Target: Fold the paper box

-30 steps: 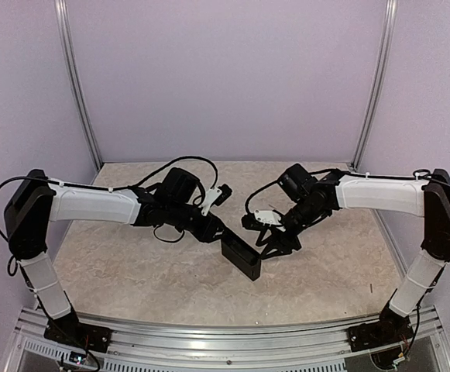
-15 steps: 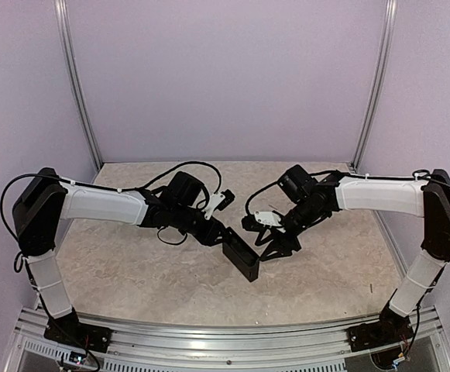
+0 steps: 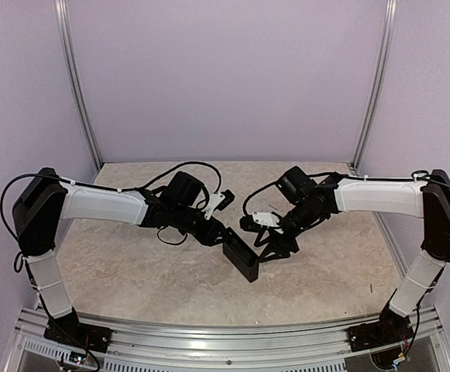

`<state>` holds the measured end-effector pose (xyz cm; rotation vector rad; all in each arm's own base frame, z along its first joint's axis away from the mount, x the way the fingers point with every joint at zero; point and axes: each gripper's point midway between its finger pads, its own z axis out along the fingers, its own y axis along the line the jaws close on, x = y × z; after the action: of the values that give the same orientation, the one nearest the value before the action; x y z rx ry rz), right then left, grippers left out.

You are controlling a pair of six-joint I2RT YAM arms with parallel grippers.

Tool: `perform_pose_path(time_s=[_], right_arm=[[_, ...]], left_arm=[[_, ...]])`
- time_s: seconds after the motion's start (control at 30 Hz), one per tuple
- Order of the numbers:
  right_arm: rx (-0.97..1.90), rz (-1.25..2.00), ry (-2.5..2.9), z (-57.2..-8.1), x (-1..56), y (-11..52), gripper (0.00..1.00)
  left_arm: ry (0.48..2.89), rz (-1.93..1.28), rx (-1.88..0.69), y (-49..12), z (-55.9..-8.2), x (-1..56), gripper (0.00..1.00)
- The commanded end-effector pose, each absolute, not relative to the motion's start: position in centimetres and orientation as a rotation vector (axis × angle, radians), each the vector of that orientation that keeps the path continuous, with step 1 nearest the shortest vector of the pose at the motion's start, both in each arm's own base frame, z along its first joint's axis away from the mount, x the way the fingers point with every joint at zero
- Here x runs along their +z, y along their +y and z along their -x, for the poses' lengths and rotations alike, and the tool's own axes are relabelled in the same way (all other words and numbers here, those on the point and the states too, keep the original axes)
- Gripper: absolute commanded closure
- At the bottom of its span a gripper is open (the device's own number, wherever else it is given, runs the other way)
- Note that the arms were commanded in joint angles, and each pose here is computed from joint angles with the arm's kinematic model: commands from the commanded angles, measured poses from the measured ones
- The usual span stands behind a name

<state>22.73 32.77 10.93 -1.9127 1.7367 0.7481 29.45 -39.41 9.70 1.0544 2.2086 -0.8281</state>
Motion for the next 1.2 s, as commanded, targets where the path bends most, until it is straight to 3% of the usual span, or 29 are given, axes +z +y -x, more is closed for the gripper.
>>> perform_pose_path(time_s=[0.0, 1.17], right_arm=[[0.754, 1.874, 1.78, -22.9, 10.6, 33.3, 0.49], [0.867, 1.66, 1.864, -23.7, 11.3, 33.1, 0.76]], left_arm=[[2.23, -1.052, -0.837, -39.4, -29.0, 9.8, 0.67], [2.26, -1.098, -0.837, -40.2, -27.7, 8.7, 0.68]])
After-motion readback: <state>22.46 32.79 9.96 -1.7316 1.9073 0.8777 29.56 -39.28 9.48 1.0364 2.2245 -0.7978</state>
